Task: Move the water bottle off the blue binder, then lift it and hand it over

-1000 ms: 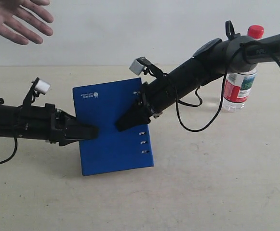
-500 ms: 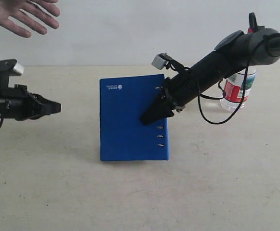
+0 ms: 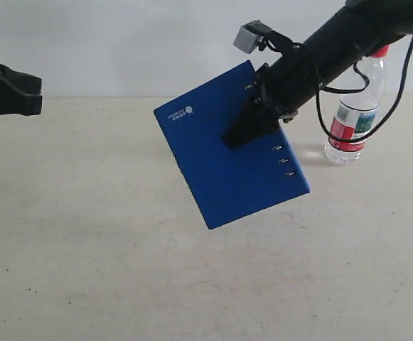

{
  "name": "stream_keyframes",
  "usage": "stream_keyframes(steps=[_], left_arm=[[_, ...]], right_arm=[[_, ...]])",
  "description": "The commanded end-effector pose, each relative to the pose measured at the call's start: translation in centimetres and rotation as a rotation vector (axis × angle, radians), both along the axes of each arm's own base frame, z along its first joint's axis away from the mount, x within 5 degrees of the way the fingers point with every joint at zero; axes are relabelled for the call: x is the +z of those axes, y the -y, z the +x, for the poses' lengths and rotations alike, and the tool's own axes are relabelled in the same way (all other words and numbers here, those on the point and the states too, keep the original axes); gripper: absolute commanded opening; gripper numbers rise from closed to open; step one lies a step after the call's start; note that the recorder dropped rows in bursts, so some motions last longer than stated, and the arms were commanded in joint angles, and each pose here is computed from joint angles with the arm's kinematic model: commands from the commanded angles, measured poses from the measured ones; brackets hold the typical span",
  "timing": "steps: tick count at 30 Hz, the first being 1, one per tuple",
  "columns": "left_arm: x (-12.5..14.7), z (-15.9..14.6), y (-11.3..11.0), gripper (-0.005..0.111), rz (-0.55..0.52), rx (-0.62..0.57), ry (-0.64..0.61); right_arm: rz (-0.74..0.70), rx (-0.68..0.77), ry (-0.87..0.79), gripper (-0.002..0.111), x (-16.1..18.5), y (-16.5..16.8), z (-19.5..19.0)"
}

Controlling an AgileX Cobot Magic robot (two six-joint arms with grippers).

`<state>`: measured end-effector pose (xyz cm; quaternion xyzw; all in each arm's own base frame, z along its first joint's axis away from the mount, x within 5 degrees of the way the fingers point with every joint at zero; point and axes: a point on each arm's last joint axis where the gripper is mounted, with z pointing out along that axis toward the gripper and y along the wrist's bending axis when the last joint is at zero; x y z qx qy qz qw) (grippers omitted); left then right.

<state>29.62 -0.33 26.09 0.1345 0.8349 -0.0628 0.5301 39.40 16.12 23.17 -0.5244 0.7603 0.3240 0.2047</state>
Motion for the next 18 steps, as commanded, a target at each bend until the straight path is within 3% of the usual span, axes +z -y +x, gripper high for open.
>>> stream_keyframes(steps=[1, 4, 8, 14, 16, 18], left_arm=[[1.7, -1.6, -0.6, 0.004, 0.161, 0.244, 0.012], [1.7, -3.2, -2.0, 0.004, 0.212, 0.415, -0.01], [1.8, -6.7, -3.3, 0.004, 0.247, 0.555, -0.004], [3.4, -15.1, -3.0, 0.004, 0.017, 0.588, 0.23], [2.6, -17.5, -3.1, 0.004, -0.102, 0.627, 0.284], [1.2, -19.1, -3.1, 0.004, -0.154, 0.637, 0.303]], right_arm=[[0.029, 0.109, 0.059, 0.0, 2.8, -4.4, -3.2], [0.009, 0.15, 0.311, 0.0, 5.4, -9.3, -5.7], [0.051, 0.012, 0.509, 0.0, 9.3, -9.8, -6.3], [0.149, -0.082, 0.652, 0.0, 14.2, -8.7, -7.6], [0.182, -0.111, 0.681, 0.0, 15.4, -8.4, -8.0], [0.204, -0.116, 0.701, 0.0, 16.3, -8.2, -8.4]])
